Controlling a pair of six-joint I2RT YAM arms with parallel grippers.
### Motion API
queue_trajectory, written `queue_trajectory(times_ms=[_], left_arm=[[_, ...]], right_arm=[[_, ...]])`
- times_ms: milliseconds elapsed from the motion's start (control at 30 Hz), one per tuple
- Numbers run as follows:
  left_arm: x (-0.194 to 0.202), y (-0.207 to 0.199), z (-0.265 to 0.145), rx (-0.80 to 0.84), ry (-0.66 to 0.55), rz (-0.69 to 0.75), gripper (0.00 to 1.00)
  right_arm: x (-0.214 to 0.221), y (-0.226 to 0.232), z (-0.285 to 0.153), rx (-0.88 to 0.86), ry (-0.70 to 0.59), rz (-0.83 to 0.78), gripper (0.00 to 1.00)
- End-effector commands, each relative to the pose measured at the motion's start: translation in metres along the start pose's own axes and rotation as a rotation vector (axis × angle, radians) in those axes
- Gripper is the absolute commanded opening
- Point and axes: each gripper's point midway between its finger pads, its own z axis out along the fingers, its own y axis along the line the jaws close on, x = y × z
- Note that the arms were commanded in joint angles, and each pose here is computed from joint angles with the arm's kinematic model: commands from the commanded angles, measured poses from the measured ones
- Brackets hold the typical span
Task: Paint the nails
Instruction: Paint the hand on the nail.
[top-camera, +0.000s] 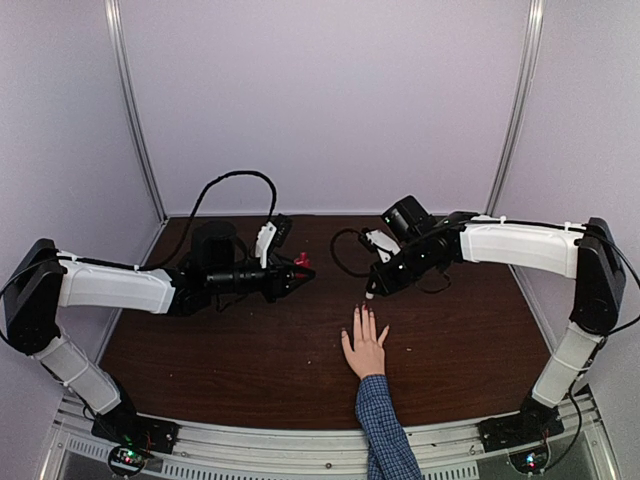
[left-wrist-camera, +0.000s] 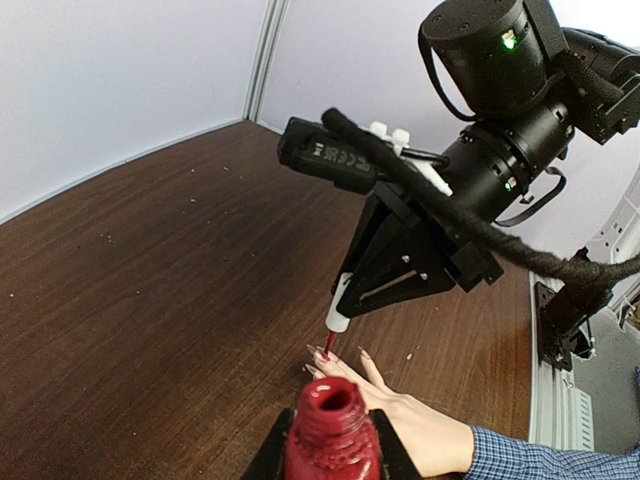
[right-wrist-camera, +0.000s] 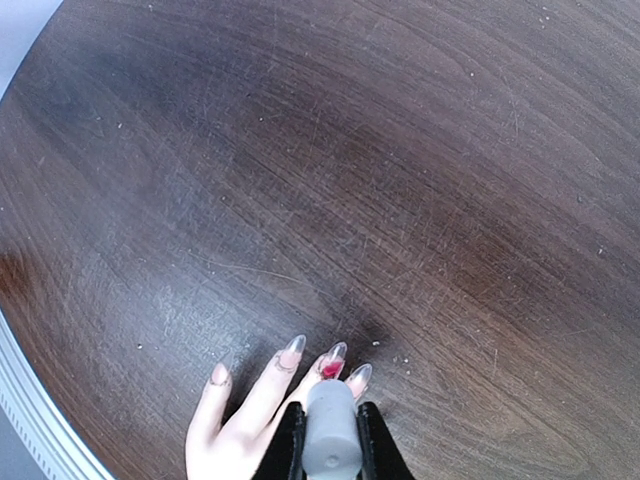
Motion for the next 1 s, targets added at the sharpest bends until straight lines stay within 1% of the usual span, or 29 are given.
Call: queue_trajectory(times_ms=[0, 433, 967], left_arm=[[-0.013, -0.002, -0.006, 0.008, -0.052, 0.031, 0.00], [-0.013, -0.002, -0.008, 0.006, -0.054, 0.032, 0.00], [-0.012, -0.002, -0.008, 0.005, -0.054, 0.034, 0.00]], right_arm=[[-0.007, 0.001, 0.002, 0.012, -0.021, -0.014, 0.00], [-0.009, -0.001, 0.006, 0.023, -0.019, -0.009, 0.00], [-0.019, 0.004, 0.000, 0.006, -0.047, -0.012, 0.00]])
